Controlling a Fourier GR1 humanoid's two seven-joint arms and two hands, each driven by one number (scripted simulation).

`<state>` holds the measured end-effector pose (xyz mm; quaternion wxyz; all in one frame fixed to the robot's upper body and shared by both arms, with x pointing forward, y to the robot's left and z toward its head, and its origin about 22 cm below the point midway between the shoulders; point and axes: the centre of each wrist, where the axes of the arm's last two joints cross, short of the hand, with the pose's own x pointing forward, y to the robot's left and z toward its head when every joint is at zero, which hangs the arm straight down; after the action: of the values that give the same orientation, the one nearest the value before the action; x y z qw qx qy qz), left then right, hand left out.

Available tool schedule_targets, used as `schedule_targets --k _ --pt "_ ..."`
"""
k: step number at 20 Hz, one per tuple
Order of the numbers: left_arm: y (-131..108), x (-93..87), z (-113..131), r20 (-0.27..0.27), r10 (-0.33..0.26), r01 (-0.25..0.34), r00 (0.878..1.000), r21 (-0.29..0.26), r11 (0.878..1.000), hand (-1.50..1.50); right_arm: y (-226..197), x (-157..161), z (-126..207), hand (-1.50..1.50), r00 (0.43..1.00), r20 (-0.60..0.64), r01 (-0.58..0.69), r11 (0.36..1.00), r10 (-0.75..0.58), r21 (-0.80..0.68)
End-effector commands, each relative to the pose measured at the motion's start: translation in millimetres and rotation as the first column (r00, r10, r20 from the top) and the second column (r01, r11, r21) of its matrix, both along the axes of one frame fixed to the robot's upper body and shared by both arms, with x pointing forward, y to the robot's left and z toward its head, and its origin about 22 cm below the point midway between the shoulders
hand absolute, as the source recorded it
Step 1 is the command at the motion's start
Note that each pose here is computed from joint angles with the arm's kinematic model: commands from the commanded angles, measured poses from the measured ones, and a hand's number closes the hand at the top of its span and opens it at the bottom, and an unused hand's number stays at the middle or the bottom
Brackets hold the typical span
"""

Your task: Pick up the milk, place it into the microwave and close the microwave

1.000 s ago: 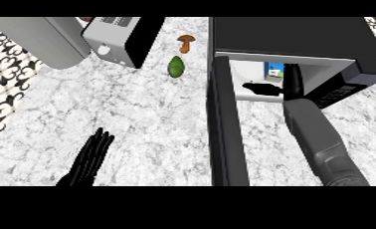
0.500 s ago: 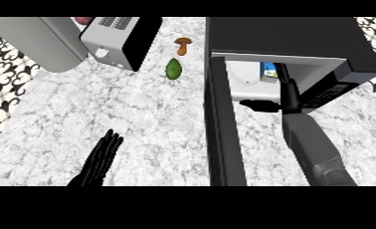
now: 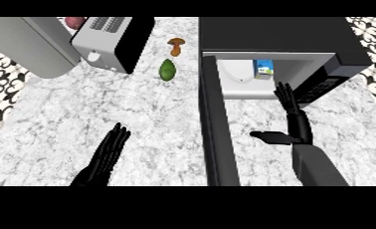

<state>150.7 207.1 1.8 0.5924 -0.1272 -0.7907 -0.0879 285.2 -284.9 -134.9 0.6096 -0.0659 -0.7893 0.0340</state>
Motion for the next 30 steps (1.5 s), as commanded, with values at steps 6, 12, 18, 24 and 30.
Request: schedule_targets --k 6,12,18,24,30 --pt "-20.3 -6.1 -2.1 -0.048 -0.145 0.148 0.988 0.064 0.987 1.50 -16.4 -72.0 -32.7 -1.50 0.999 0.041 -0.028 0.974 0.019 0.226" --pt "-15.1 1.7 -15.1 -0.103 -0.194 0.211 0.976 0.191 0.959 1.50 -35.6 -98.8 -21.5 -1.50 0.996 0.081 -0.051 0.970 0.032 0.238" --pt "-46.1 14.2 -14.5 -0.101 -0.321 0.335 0.942 0.357 0.872 1.50 -66.2 -118.0 12.5 -1.50 0.993 0.104 -0.077 0.978 0.058 0.195" --pt "-90.0 27.3 -37.4 -0.144 -0.431 0.452 0.891 0.361 0.816 1.50 -86.7 -162.7 42.2 -1.50 0.993 0.113 -0.062 0.977 0.040 0.204" --pt "-145.1 21.2 -43.4 -0.140 -0.484 0.501 0.864 0.343 0.795 1.50 -89.3 -165.5 86.0 -1.50 0.990 0.140 -0.062 0.977 0.034 0.204"
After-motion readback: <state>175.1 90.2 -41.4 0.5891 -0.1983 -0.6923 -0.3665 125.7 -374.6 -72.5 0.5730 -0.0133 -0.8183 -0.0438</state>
